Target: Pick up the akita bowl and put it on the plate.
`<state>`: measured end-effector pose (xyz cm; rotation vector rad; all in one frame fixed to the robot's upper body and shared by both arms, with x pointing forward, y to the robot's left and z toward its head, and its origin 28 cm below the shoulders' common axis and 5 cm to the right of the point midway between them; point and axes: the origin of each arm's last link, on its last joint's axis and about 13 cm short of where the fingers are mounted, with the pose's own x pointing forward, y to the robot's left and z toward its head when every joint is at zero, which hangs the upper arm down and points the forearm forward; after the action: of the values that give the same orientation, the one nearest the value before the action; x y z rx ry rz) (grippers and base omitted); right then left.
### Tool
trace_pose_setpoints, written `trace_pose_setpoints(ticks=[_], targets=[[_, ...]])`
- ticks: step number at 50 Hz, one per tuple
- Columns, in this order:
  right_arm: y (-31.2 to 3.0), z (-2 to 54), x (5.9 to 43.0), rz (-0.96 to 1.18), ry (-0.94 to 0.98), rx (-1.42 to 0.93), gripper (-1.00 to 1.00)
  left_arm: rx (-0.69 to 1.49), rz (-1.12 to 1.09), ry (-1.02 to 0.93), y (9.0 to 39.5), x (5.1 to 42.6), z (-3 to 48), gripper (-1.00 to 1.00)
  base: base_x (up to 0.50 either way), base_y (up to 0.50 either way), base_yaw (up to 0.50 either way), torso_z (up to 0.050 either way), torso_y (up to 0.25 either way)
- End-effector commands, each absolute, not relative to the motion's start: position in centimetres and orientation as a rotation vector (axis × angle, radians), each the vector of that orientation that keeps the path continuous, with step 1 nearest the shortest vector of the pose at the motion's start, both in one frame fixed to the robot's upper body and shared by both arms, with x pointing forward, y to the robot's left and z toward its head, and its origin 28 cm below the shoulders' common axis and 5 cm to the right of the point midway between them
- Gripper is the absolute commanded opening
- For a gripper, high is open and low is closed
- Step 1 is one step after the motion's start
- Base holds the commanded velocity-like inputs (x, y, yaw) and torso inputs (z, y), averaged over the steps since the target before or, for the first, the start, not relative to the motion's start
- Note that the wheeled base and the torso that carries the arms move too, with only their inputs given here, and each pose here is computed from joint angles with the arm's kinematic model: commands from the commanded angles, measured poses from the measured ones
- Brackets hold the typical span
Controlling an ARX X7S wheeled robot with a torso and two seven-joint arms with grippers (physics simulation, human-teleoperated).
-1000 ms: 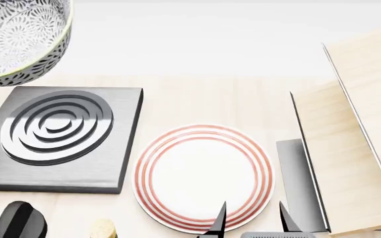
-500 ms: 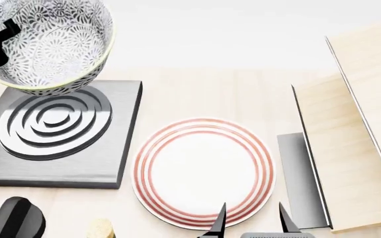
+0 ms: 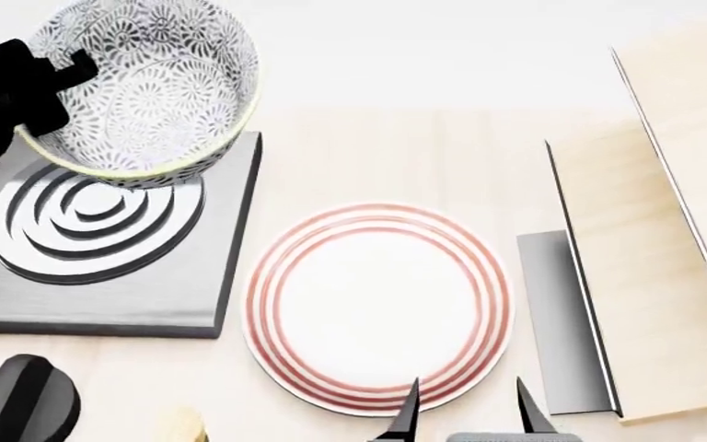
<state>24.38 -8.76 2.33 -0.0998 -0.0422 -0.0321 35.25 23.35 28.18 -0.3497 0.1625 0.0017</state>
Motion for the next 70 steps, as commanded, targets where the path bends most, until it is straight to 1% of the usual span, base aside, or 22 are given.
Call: trace_pose_setpoints(ticks=[1, 10, 17, 18, 23, 26, 35, 45, 47, 49, 52, 57, 64, 70], targets=[[-8.8, 2.2, 24.4, -0.031, -0.040, -0.099, 1.00, -0.343, -0.057, 0.173, 22.1, 35.5, 27.9, -1.00, 0.00, 0.00, 0.00, 0.002, -0.037], [-8.8, 2.1, 24.4, -0.034, -0.037, -0.097, 1.00, -0.331, -0.093, 0.182, 21.3, 35.6, 27.6, -1.00, 0.00, 0.00, 0.00, 0.000, 0.000], [-8.8, 2.1, 24.3, -0.034, -0.036, -0.097, 1.00, -0.262, -0.094, 0.170, 20.5, 35.7, 27.0, -1.00, 0.00, 0.00, 0.00, 0.000, 0.000], [-8.8, 2.1, 24.3, -0.032, -0.035, -0.096, 1.00, -0.246, -0.067, 0.157, 20.4, 35.8, 26.9, -1.00, 0.00, 0.00, 0.00, 0.000, -0.203], [-8.8, 2.1, 24.4, -0.033, -0.032, -0.096, 1.00, -0.291, -0.104, 0.181, 20.3, 35.9, 26.6, -1.00, 0.00, 0.00, 0.00, 0.003, -0.157], [-8.8, 2.0, 24.4, -0.032, -0.031, -0.098, 1.00, -0.306, -0.148, 0.186, 20.1, 35.9, 26.3, -1.00, 0.00, 0.00, 0.00, 0.000, 0.000], [-8.7, 2.0, 24.4, -0.028, -0.033, -0.100, 1.00, -0.328, -0.189, 0.178, 20.0, 35.6, 26.6, -1.00, 0.00, 0.00, 0.00, 0.000, 0.000], [-8.7, 2.0, 24.5, -0.031, -0.033, -0.100, 1.00, -0.289, -0.213, 0.169, 19.7, 35.4, 26.3, -1.00, 0.00, 0.00, 0.00, 0.000, 0.000], [-8.7, 2.0, 24.4, -0.031, -0.033, -0.098, 1.00, -0.307, -0.228, 0.197, 19.7, 35.6, 26.1, -1.00, 0.00, 0.00, 0.00, 0.000, 0.000], [-8.7, 2.0, 24.5, -0.030, -0.033, -0.100, 1.00, -0.246, -0.179, 0.169, 19.6, 35.7, 25.9, -1.00, 0.00, 0.00, 0.00, 0.000, 0.000], [-8.7, 1.9, 24.5, -0.030, -0.032, -0.099, 1.00, -0.237, -0.186, 0.171, 19.3, 35.8, 25.5, -1.00, 0.00, 0.00, 0.00, 0.000, -0.028], [-8.7, 1.9, 24.5, -0.032, -0.031, -0.099, 1.00, -0.275, -0.238, 0.198, 18.9, 36.0, 25.2, -1.00, 0.00, 0.00, 0.00, 0.007, -0.161], [-8.7, 1.9, 24.5, -0.032, -0.031, -0.098, 1.00, -0.305, -0.200, 0.172, 18.6, 37.1, 24.7, -1.00, 0.00, 0.00, 0.00, 0.000, 0.000], [-8.8, 1.7, 24.5, -0.032, -0.026, -0.095, 1.00, -0.332, -0.202, 0.187, 18.3, 37.8, 23.8, -1.00, 0.00, 0.00, 0.00, 0.000, 0.000]])
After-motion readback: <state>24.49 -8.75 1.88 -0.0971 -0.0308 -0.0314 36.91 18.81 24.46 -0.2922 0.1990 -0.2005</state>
